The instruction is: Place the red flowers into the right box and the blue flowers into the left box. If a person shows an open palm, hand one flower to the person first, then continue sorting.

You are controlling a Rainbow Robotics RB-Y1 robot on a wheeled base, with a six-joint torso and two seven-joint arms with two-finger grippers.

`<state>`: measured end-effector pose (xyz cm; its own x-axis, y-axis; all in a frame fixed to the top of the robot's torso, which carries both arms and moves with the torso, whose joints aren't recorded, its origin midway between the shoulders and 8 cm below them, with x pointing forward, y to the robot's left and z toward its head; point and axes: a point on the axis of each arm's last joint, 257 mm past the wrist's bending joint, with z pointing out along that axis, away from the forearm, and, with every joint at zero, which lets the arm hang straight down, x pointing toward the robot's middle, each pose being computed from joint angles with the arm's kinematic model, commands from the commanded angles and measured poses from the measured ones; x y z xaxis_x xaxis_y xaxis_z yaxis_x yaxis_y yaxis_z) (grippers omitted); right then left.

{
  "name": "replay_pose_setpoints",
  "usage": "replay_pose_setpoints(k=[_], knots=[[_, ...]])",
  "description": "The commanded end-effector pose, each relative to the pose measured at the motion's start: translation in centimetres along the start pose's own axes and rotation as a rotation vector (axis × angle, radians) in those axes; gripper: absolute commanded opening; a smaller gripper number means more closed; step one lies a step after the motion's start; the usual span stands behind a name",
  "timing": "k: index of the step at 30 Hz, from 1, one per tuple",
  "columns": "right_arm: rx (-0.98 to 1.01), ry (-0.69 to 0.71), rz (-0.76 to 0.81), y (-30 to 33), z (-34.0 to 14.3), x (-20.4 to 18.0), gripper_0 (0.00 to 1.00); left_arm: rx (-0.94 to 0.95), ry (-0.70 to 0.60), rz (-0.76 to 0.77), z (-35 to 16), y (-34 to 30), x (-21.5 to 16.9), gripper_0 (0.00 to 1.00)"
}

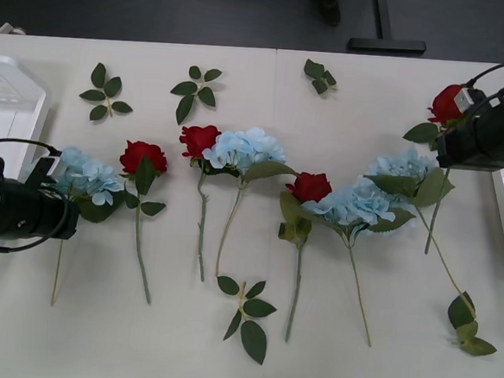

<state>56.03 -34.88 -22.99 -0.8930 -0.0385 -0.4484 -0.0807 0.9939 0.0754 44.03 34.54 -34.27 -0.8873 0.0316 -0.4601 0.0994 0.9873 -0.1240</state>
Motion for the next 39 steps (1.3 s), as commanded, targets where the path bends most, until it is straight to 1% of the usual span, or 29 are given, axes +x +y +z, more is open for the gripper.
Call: replay_pose_setpoints(k=[1, 6, 10, 13, 15, 19, 24, 26, 34, 36, 37, 39], knots=[[0.098, -0.08, -0.021, -4.5, -4.4, -3.5, 0.0, -0.031, -0.075, 0.042, -3.8, 0.4, -3.9, 0.0], [0.207, -0.117, -0.113, -9.1, -6.4, -4.4, 0.0, -0.16, -0.062, 0.148, -10.4, 3.6, -7.0, 0.0], [0.345, -0.156, -0.183, -13.2, -7.6, -5.7, 0.0, -0.291, -0.055, 0.185, -16.1, 7.0, -10.1, 0.0], [0.45, -0.191, -0.208, -16.1, -8.4, -6.7, 0.0, -0.359, -0.049, 0.166, -19.1, 9.2, -12.2, 0.0], [0.53, -0.201, -0.214, -18.7, -8.8, -6.7, 0.0, -0.387, -0.045, 0.122, -20.9, 10.8, -13.7, 0.0], [0.629, -0.181, -0.198, -23.3, -9.6, -5.5, 0.0, -0.458, -0.037, 0.137, -23.2, 14.3, -16.0, 0.0], [0.765, -0.118, -0.242, -27.8, -11.4, -3.8, 0.0, -0.582, -0.018, 0.199, -24.0, 19.1, -17.4, 0.0], [0.819, -0.087, -0.278, -29.6, -12.3, -3.1, 0.0, -0.615, -0.011, 0.226, -22.8, 20.8, -17.3, 0.0], [0.909, 0.024, -0.324, -33.5, -12.1, 0.6, 0.0, -0.683, -0.018, 0.209, -20.2, 24.6, -16.6, 0.01], [0.92, 0.05, -0.332, -34.1, -11.6, 1.7, 0.0, -0.689, -0.022, 0.209, -19.9, 25.2, -16.5, 0.14], [0.924, 0.056, -0.335, -34.5, -11.4, 2.1, 0.0, -0.692, -0.027, 0.211, -19.7, 25.5, -16.5, 0.32], [0.908, 0.063, -0.329, -34.3, -10.3, 2.8, 0.0, -0.696, -0.039, 0.205, -19.5, 26.0, -16.5, 0.53]])
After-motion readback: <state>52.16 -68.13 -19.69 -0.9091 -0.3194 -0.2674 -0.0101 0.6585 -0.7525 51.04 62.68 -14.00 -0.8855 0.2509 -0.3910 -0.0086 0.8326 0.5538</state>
